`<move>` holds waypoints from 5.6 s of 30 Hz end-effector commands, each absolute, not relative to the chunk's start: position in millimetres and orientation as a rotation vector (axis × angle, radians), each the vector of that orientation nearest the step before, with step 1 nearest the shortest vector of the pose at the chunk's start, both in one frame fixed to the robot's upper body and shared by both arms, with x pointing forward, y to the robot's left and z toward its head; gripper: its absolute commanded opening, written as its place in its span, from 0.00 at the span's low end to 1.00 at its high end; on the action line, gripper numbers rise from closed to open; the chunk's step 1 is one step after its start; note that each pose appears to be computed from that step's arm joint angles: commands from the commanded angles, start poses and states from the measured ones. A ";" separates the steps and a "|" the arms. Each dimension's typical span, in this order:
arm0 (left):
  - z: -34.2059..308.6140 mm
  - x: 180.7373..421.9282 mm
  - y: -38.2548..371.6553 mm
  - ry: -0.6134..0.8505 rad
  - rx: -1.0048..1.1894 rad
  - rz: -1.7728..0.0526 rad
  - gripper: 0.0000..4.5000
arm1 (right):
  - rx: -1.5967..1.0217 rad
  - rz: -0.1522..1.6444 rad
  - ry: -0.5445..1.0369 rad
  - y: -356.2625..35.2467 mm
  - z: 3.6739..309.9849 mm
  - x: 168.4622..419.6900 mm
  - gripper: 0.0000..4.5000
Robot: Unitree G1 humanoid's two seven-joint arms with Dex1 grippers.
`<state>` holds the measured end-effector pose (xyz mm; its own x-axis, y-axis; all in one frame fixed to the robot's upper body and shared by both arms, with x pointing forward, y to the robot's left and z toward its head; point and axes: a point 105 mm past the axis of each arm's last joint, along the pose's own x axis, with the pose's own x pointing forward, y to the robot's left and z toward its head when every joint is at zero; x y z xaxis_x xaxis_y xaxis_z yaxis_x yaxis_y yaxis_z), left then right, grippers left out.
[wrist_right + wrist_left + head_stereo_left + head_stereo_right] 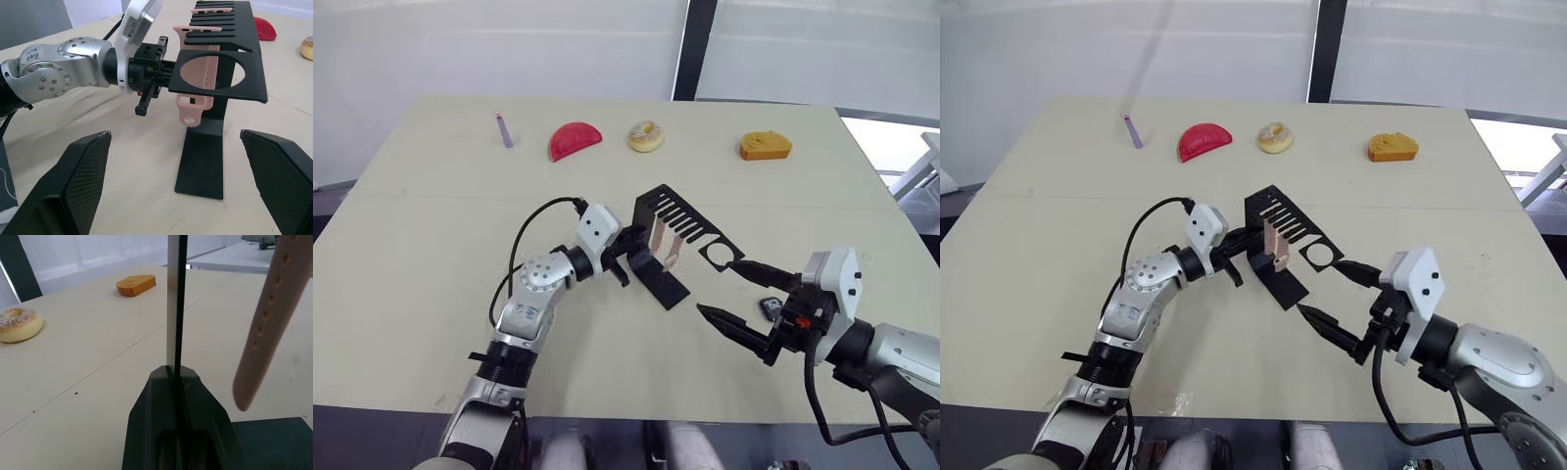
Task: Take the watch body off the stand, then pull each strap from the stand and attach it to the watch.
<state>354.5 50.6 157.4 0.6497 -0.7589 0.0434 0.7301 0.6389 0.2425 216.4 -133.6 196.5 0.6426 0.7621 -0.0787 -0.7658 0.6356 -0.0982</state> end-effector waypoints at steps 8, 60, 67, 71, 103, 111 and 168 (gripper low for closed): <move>171.7 342.6 45.0 -0.210 0.165 -0.687 0.00 | -0.121 0.793 -0.021 -116.7 201.0 213.6 1.00; 173.7 343.6 32.9 -0.218 0.134 -0.595 0.00 | -0.235 0.395 -0.136 -74.7 209.8 264.9 0.01; 174.2 346.1 32.5 -0.212 0.133 -0.594 0.00 | -0.274 0.479 -0.129 -80.2 206.5 255.2 0.01; 169.1 346.2 32.5 -0.176 0.132 -0.614 0.00 | -0.277 0.598 -0.079 -90.0 195.9 240.8 0.01; 198.6 255.2 96.7 0.099 -0.191 -1.409 0.99 | 0.003 1.262 0.115 -94.1 197.6 217.1 0.00; 213.1 253.8 77.7 0.067 -0.241 -1.587 0.60 | 0.084 1.373 0.152 -74.9 204.8 223.0 0.00; 225.9 256.8 50.0 0.051 -0.381 -1.665 0.41 | 0.089 1.372 0.176 -68.1 206.1 235.2 0.00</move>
<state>260.9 46.7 217.2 -0.0573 -0.9793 0.1944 0.9536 -0.1113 -0.2797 236.7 -66.9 196.9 0.1850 0.9785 -0.0917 -0.9602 0.1998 0.1953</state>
